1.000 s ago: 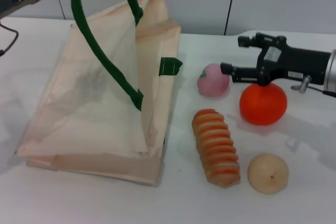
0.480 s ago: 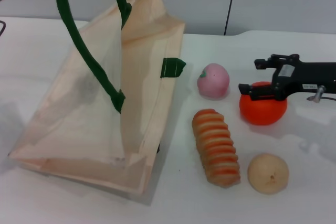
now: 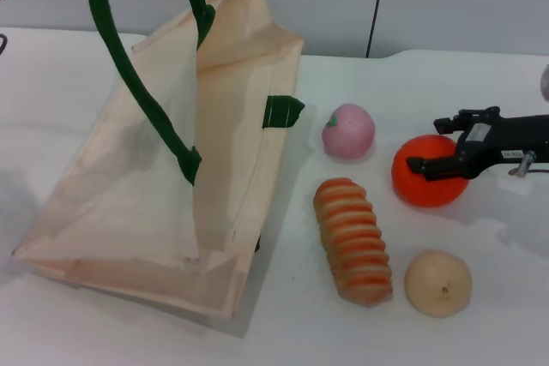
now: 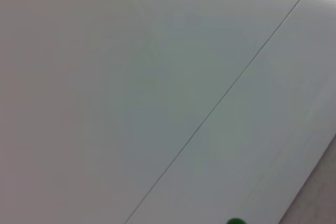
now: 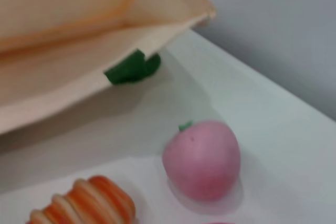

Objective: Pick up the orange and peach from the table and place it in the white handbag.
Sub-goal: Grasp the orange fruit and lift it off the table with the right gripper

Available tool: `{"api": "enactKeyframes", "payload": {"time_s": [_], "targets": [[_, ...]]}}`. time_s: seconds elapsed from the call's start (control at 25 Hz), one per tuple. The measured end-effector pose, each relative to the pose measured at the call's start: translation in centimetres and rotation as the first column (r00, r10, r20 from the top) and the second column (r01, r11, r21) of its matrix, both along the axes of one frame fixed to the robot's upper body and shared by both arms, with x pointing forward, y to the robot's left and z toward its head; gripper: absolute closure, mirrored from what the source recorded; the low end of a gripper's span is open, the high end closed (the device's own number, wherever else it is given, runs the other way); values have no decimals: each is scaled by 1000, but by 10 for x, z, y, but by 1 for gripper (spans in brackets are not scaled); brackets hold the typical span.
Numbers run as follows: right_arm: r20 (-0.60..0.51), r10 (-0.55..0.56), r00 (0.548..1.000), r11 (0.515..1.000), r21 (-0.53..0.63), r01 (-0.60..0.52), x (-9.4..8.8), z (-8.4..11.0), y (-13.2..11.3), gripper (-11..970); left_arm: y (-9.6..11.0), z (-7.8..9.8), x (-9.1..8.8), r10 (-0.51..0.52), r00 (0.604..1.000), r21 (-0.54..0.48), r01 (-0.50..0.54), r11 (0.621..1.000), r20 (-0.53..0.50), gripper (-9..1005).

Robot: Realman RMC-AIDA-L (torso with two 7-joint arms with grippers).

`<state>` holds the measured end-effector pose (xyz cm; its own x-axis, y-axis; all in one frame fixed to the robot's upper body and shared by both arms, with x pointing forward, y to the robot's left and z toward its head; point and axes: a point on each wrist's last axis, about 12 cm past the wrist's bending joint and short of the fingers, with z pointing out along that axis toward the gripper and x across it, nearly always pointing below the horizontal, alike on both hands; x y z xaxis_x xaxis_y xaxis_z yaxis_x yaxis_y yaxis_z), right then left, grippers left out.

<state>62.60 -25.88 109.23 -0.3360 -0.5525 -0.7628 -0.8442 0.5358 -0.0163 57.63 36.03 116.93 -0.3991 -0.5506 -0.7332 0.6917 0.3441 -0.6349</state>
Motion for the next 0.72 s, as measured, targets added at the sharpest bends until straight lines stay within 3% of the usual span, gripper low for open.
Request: {"api": "enactKeyframes", "payload": {"time_s": [0.72], "targets": [[-97,36,995,996,-81,-44,-3,-11,12,106,1,0,0,15,1000,-7,-15,1000,5,878]]}}
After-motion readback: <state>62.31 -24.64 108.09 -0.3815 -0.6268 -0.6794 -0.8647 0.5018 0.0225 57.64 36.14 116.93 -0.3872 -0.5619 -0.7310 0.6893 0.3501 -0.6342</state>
